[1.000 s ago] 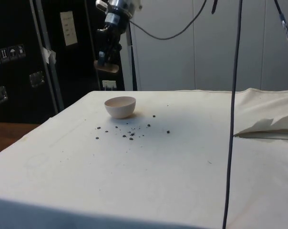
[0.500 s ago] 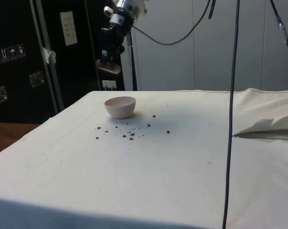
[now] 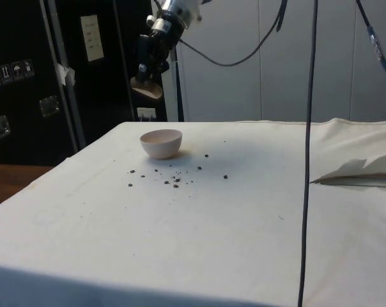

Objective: Pour the coffee beans from the cup into the bowl.

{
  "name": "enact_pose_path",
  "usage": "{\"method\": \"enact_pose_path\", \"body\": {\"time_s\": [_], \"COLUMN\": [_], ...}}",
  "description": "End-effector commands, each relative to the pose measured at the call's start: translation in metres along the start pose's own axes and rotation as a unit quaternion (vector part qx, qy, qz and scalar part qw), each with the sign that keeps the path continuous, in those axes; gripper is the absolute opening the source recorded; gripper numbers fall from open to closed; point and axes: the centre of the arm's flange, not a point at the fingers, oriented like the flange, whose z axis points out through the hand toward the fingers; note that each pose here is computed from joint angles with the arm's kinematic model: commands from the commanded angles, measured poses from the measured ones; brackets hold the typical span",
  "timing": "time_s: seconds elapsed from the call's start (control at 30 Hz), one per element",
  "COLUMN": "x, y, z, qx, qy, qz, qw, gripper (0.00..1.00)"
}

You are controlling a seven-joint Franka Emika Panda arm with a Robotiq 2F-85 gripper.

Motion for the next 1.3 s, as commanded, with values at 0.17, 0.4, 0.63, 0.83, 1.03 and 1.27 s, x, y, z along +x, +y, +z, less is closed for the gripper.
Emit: {"method": "enact_pose_path", "body": {"time_s": [0.17, 0.4, 0.63, 0.83, 1.03, 1.27], "x": [0.000, -0.001, -0.003, -0.005, -0.007, -0.009], "y": [0.008, 0.016, 0.021, 0.023, 0.026, 0.029], "z": [-0.005, -0.010, -0.012, -0.012, -0.012, -0.010], "qx": [0.031, 0.056, 0.079, 0.095, 0.125, 0.145], "qy": [0.002, 0.006, 0.010, 0.014, 0.015, 0.017], "qz": [0.007, 0.014, 0.019, 0.024, 0.032, 0.038], "qw": [0.99948, 0.99834, 0.99661, 0.99508, 0.99156, 0.98857], "gripper": [0.00, 0.00, 0.00, 0.00, 0.00, 0.00]}}
